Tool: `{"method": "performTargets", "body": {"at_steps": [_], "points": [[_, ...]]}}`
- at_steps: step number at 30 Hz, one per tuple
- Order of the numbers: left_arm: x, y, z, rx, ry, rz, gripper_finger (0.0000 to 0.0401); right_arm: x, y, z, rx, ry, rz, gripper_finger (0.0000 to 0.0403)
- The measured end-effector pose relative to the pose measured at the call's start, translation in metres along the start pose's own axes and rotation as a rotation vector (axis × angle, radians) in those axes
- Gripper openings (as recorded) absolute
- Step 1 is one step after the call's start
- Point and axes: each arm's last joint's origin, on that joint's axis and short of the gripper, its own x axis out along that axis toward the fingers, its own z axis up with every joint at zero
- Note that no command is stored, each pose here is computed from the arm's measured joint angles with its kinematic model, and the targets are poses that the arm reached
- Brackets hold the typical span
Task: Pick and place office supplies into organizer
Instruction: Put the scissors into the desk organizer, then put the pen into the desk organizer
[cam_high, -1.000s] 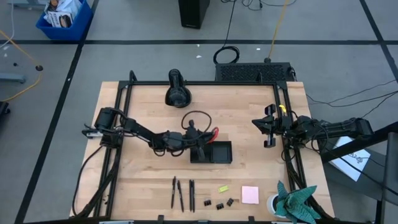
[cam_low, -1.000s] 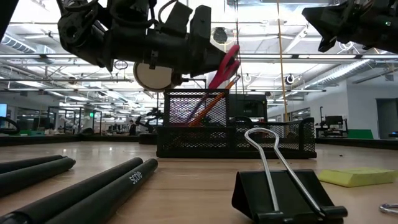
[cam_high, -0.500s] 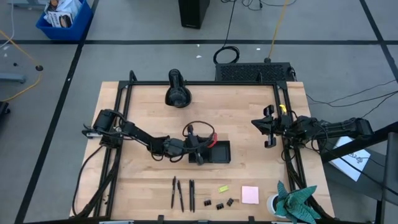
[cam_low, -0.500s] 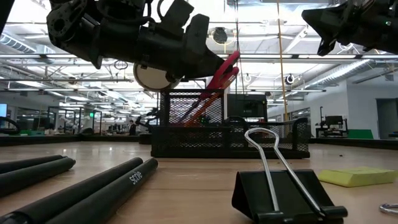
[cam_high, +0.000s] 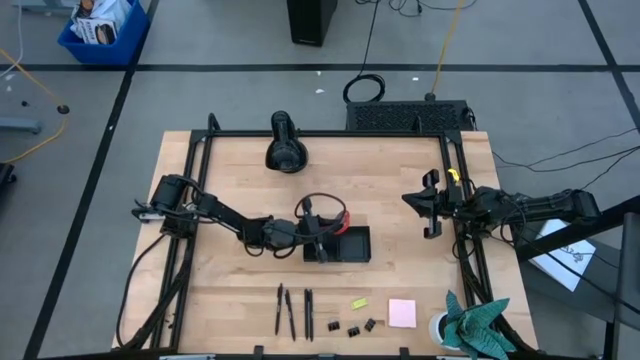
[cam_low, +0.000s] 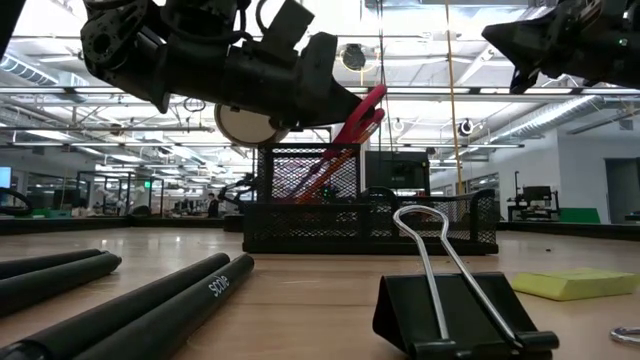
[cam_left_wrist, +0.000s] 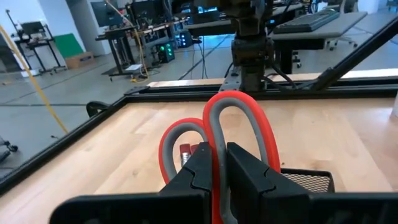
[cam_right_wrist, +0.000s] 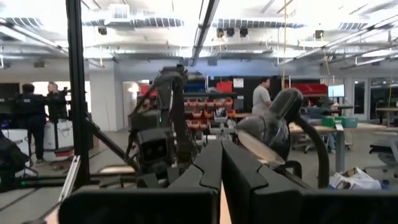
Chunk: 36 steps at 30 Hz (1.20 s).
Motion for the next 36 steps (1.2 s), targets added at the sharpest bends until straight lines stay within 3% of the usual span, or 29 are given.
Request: {"method": "performTargets", "body": {"at_steps": [9,18,28,36], "points": [[0.001,0.002,0.000,-0.024,0.003,0.005,0.0028,0.000,0.000,-0.001,-0.016,0.015,0.000,0.0000],[0.002,0.004,0.005,-0.092,-0.052,0.019,0.0075,0.000,0.000,-0.002,-0.012,0.024,0.000,0.0000],[-0.001,0.001,0.009,-0.129,-0.082,0.022,0.0006,0.000,0.000,-0.003,0.067,0.030,0.001,0.0000],[-0.015,-0.015,0.022,0.029,-0.069,0.008,0.0020,0.000,0.000,-0.002,-0.017,0.022,-0.012,0.0001]]}}
